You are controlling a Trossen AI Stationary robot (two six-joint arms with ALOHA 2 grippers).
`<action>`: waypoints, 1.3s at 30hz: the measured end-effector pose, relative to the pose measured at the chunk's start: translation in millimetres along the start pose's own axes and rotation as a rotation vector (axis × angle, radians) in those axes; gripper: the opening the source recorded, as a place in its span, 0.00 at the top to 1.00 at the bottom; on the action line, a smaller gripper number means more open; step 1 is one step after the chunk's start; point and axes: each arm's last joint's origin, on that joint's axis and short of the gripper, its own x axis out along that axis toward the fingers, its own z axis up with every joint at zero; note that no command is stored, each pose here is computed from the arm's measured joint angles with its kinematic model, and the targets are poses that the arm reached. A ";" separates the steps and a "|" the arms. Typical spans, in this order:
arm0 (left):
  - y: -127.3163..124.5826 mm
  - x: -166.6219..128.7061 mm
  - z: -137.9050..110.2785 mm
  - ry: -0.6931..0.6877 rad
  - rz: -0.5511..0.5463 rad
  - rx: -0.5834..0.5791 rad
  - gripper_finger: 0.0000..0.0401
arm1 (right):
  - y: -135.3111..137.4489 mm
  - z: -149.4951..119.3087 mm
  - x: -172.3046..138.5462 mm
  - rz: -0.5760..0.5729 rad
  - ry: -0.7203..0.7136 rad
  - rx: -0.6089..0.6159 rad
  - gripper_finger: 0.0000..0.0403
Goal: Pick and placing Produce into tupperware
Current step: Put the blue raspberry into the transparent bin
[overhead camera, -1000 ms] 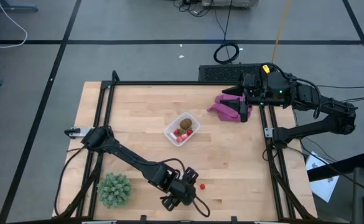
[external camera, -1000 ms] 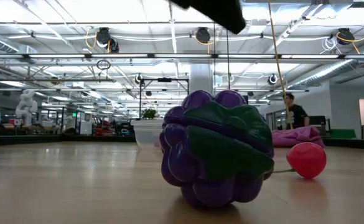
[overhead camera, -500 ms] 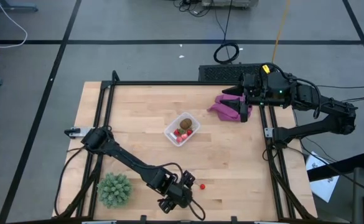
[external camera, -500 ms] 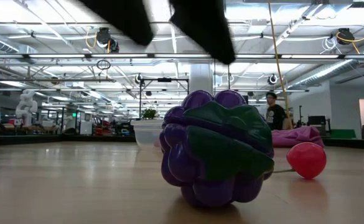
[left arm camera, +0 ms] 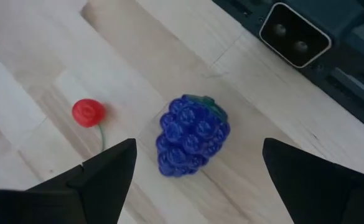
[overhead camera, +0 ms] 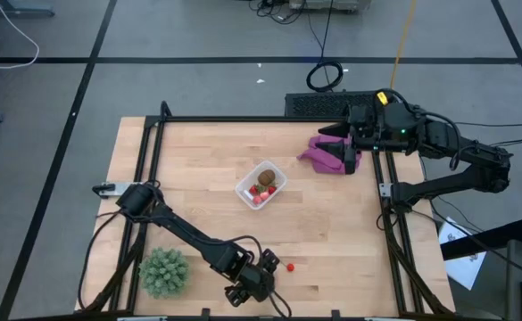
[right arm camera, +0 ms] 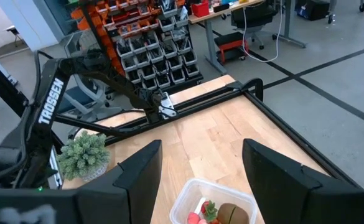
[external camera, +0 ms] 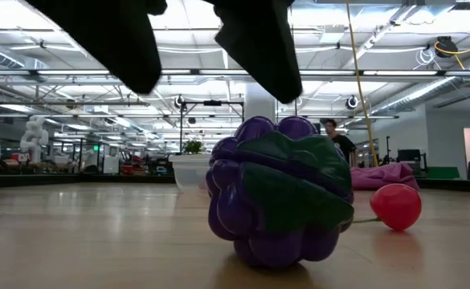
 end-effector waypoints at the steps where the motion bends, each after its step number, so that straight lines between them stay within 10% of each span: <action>1: 0.0 0.9 0.4 -0.005 -0.001 0.007 0.11 | 0.1 0.4 0.0 0.001 -0.004 0.000 0.47; 39: 1.4 29.0 -2.2 -0.039 -0.034 0.182 0.14 | 0.7 -3.1 31.9 -0.011 0.035 0.044 0.47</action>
